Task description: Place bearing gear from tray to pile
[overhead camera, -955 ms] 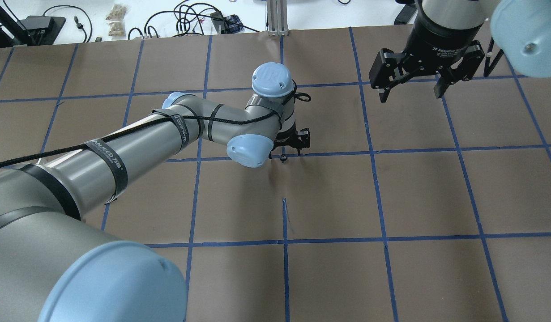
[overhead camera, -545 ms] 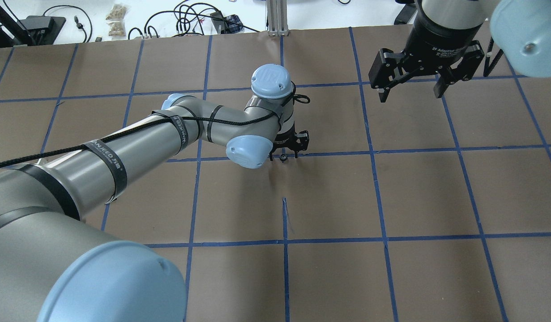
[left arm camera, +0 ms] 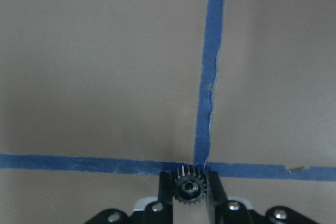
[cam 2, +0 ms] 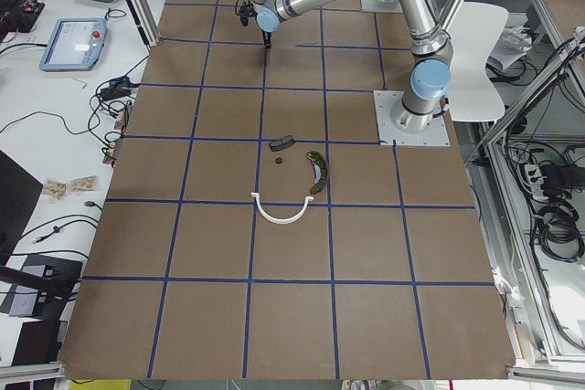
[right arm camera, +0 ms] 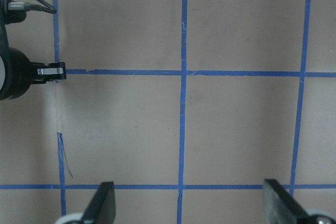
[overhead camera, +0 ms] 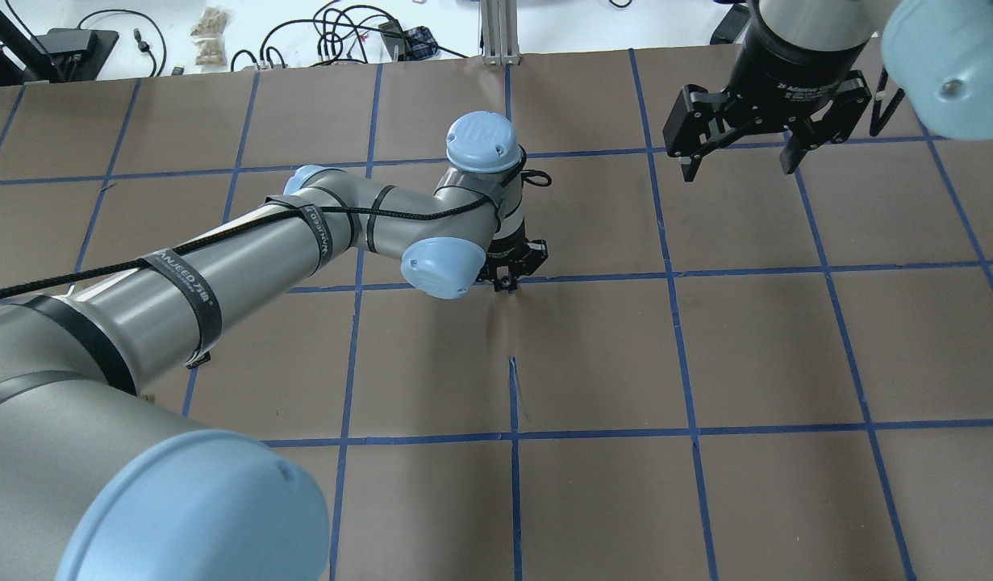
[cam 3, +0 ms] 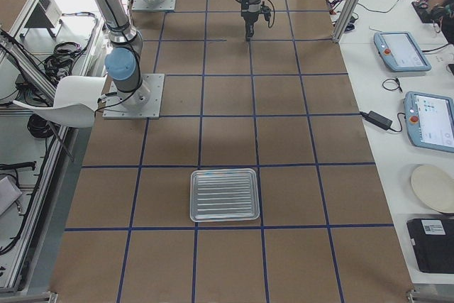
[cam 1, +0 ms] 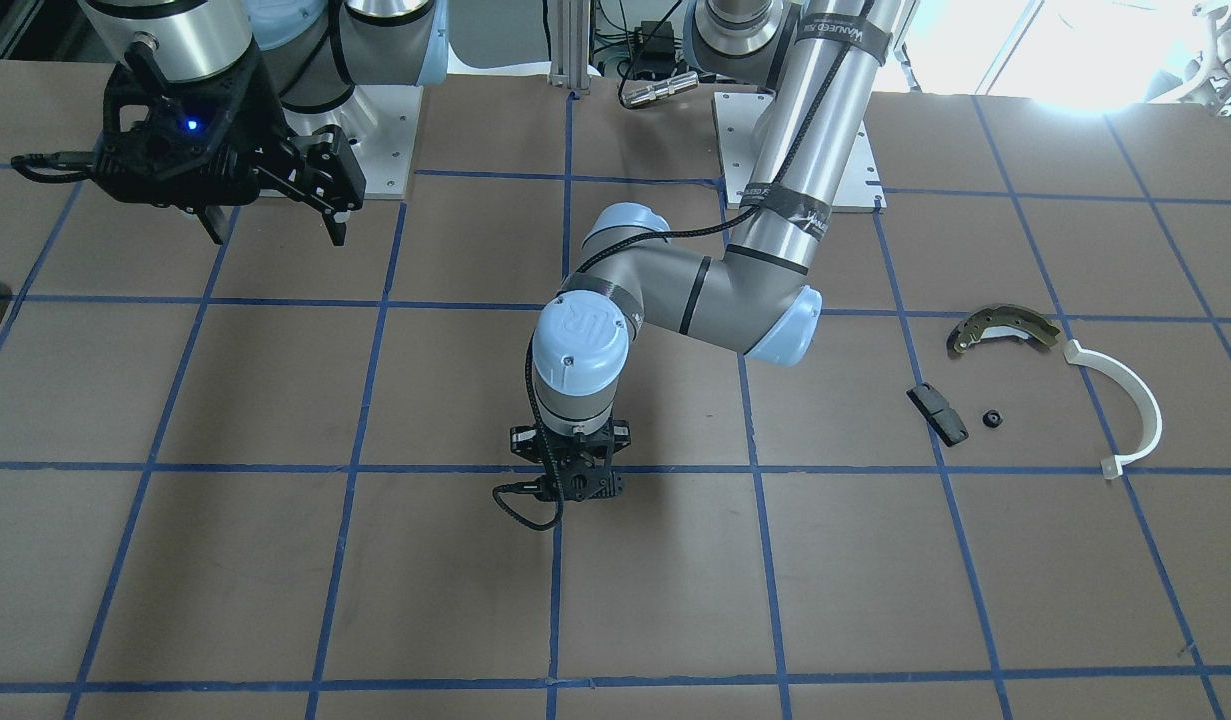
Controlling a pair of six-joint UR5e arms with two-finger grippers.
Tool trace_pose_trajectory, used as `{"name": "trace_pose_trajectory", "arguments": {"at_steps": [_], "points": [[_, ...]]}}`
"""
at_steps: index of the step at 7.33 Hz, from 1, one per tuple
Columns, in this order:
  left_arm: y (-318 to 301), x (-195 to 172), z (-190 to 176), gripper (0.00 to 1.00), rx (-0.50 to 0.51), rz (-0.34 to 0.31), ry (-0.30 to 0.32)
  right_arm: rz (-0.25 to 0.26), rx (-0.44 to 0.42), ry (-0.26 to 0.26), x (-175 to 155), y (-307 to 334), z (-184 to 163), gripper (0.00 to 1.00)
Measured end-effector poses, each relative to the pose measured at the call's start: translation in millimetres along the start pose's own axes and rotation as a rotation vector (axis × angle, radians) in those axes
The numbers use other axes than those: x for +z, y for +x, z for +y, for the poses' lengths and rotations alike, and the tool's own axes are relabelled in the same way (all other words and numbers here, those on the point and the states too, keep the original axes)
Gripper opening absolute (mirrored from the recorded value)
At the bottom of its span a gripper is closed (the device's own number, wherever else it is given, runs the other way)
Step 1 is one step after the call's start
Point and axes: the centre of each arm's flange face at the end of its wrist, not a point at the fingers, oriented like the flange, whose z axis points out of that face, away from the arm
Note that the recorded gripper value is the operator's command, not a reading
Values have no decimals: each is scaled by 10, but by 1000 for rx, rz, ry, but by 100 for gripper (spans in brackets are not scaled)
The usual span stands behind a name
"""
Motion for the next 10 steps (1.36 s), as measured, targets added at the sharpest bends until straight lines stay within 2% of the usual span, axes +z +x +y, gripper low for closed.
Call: {"name": "trace_pose_trajectory", "arguments": {"at_steps": [1, 3, 4, 6, 8, 10], "points": [[-180, -211, -122, 19, -10, -3, -10, 0, 0, 1, -2, 0, -1, 100], [-1002, -884, -437, 19, 41, -10, -32, 0, 0, 3, -4, 0, -2, 100], [-1633, -1211, -560, 13, 94, -18, -43, 0, 0, 5, -5, 0, -5, 100], [-2917, -1641, -619, 8, 229, -31, -75, 0, -1, 9, -8, 0, -9, 100], [-4034, -1680, -536, 8, 300, -57, -104, -1, -1, 9, -6, -1, -10, 100], [-5119, -1379, -438, 8, 363, -46, -92, -1, -1, 10, -5, 0, -11, 100]]}}
